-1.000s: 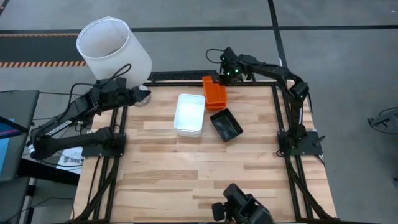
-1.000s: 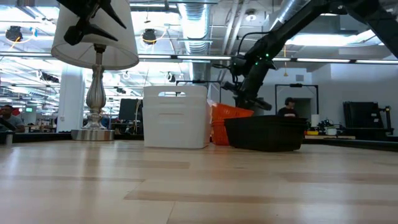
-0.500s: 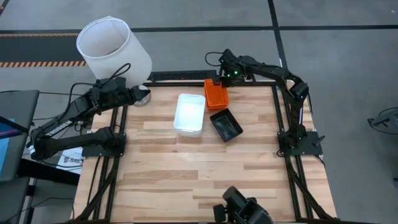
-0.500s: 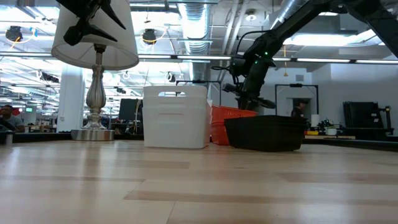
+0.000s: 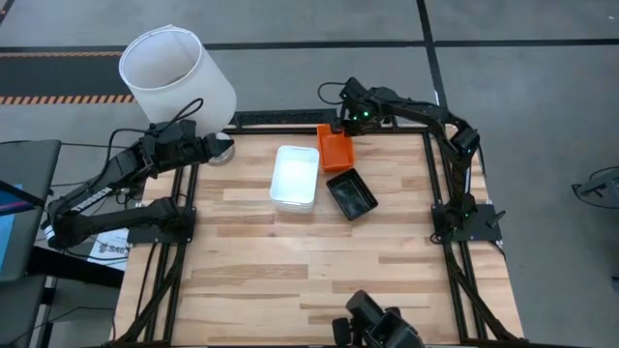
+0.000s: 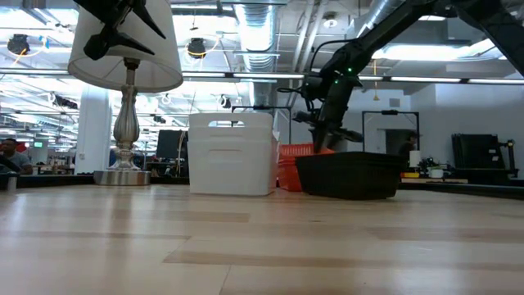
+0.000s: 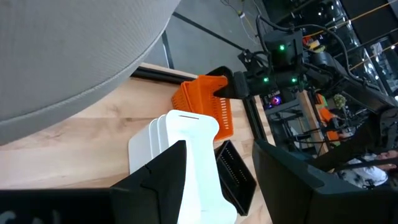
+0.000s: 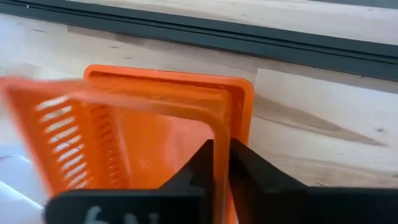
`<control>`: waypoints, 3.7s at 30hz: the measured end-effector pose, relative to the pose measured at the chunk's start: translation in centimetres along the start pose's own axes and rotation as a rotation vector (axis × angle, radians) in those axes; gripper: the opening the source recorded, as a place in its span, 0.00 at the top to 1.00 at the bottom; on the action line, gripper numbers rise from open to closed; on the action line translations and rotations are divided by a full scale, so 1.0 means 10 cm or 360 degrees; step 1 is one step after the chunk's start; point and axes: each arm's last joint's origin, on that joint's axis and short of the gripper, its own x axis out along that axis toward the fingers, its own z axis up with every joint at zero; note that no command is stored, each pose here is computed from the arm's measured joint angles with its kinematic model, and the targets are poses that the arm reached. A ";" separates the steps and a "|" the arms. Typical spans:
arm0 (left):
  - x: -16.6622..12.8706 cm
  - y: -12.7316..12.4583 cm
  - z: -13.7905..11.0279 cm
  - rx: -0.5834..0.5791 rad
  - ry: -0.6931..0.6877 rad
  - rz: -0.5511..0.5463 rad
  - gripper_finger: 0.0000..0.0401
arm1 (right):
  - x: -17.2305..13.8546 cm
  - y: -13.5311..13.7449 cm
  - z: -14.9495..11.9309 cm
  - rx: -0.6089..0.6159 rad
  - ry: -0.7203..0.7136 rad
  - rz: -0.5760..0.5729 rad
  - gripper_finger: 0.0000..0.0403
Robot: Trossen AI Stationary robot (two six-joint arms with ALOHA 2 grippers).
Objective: Stack baskets by color
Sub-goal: Stack the orange bin on the top orange bin, then return to Home Position
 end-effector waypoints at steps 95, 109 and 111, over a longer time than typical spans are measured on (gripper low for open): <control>0.12 1.07 -1.32 0.1018 0.0238 -0.1689 0.57 | -0.97 -1.39 -3.20 -0.1011 -0.1601 0.1475 0.55; 0.10 1.08 -1.40 0.1070 0.0356 -0.1741 0.57 | -0.86 -1.42 -3.15 -0.1105 -0.1621 0.1223 0.54; 0.12 1.10 -1.42 0.1049 0.0399 -0.1690 0.57 | -0.86 -1.42 -3.15 -0.1106 -0.1620 0.1222 0.55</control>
